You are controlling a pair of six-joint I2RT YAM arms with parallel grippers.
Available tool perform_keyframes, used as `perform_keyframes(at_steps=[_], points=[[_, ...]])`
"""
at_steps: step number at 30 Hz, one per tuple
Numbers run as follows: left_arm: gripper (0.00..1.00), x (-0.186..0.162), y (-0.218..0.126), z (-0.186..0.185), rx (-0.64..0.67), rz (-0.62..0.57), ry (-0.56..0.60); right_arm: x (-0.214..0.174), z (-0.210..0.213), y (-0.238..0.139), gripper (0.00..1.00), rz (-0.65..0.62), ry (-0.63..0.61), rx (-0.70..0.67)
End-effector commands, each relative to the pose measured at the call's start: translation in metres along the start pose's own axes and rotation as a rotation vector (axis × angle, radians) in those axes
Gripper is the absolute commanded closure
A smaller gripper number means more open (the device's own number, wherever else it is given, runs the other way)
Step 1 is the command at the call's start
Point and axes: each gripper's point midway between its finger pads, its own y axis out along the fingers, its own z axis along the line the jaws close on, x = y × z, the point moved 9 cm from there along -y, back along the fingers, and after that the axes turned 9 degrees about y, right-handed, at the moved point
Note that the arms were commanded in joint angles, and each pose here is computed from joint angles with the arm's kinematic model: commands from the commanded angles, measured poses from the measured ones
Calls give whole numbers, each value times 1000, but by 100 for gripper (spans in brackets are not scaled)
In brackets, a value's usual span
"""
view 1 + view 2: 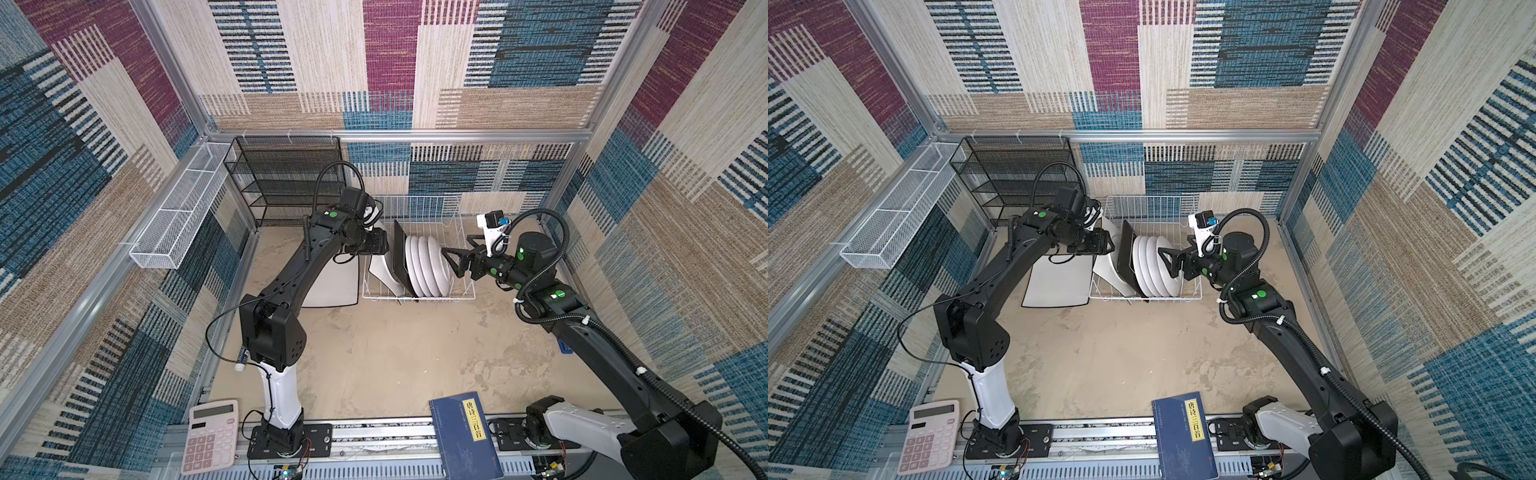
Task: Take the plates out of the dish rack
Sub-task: 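Move the left gripper to the next white square plate in the rack, then close the left gripper on the rim of the white square plate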
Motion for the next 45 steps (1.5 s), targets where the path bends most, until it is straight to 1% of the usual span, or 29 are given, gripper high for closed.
perform_keyframes(at_steps=[1, 7, 12, 16, 20, 26, 33, 40, 45], points=[[44, 5, 6, 2, 18, -8, -27, 4, 2, -2, 1, -25, 2, 8], [50, 7, 23, 5, 7, 12, -47, 4, 2, -2, 1, -26, -2, 9], [53, 8, 35, 7, 5, 22, -69, 1, 0, 1, 1, -12, 4, 10], [62, 8, 40, 7, -3, 22, -92, -1, 0, 2, 1, -11, 7, 15], [67, 7, 40, 7, -5, 26, -116, 0, 0, 0, 1, -17, 7, 11], [80, 3, 40, 6, -29, 21, -149, -1, 0, -1, 1, -24, 11, 8], [100, -1, 40, 3, -66, 13, -177, -2, 0, -1, 1, -21, 13, 9], [100, -1, 30, -1, -91, -8, -180, -1, 0, 0, 1, -27, 15, 12], [100, 7, 13, -6, -111, -67, -177, -2, -1, 1, 1, -24, 15, 11]])
